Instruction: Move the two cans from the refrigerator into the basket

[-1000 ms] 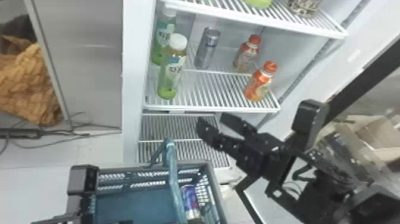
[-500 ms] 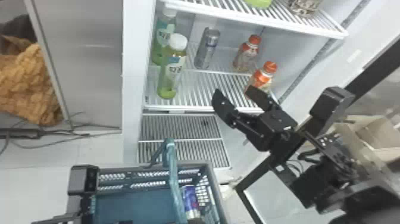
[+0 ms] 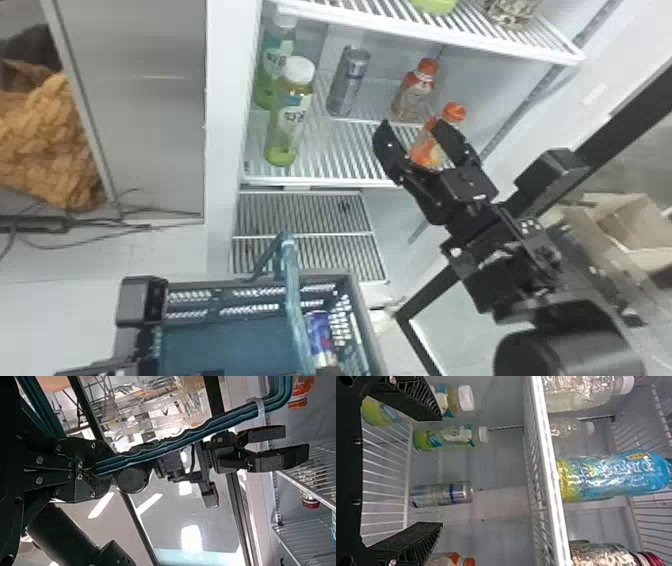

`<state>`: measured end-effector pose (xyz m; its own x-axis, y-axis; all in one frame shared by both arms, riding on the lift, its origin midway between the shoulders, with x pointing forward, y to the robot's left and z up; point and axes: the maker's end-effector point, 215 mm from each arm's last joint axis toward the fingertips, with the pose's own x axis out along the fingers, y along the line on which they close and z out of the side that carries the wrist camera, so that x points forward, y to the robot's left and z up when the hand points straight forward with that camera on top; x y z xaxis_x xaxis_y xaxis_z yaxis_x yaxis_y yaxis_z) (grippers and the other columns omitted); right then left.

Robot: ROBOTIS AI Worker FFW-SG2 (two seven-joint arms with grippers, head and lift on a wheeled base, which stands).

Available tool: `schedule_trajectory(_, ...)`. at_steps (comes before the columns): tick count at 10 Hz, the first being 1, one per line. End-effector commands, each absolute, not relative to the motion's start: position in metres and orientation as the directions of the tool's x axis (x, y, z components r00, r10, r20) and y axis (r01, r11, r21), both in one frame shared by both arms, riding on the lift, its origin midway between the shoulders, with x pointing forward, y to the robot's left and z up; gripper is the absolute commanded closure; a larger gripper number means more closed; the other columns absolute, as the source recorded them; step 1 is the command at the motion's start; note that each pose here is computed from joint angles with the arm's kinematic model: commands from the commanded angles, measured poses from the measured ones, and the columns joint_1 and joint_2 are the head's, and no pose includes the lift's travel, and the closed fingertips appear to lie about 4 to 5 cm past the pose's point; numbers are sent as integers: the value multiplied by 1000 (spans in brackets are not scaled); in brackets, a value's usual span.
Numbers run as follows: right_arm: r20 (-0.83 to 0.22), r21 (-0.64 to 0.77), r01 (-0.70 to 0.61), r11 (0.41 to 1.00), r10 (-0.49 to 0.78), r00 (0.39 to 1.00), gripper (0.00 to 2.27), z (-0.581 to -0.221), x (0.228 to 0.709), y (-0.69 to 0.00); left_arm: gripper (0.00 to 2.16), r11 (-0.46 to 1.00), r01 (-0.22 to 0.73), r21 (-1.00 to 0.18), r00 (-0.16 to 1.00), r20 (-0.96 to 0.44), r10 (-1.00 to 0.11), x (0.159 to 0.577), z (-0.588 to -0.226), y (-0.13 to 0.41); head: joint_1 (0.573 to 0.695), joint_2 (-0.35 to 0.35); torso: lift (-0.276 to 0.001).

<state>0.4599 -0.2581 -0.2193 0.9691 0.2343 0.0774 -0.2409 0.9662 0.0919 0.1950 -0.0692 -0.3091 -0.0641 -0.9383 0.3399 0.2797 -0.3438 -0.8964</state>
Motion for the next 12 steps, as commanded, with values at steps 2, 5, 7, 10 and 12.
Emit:
schedule_trajectory(2,122,99,-216,971,204,971,61,-233,482,-265,1190,-344,280,-897,-65,339,-938,196,-309,-70,695,-350,-276)
schedule_trajectory(5,114,102,-203,974,191,975,61,-254,499,-267,1190,-345,278,-896,-66,341,-938,196,-309,-70,695,-350,-276)
schedule_trajectory(7,131,97,-185,978,172,976,61,-256,508,-273,1190,-350,279,-894,-66,346,-936,196,-308,-71,695,-350,-276)
schedule_trajectory(10,141,73,-162,984,150,978,61,-264,529,-281,1190,-356,277,-892,-60,353,-934,199,-308,-72,695,-350,-276)
schedule_trajectory(12,145,77,-168,983,156,977,61,-268,546,-277,1190,-361,280,-890,-60,359,-931,200,-306,-73,695,-350,-276)
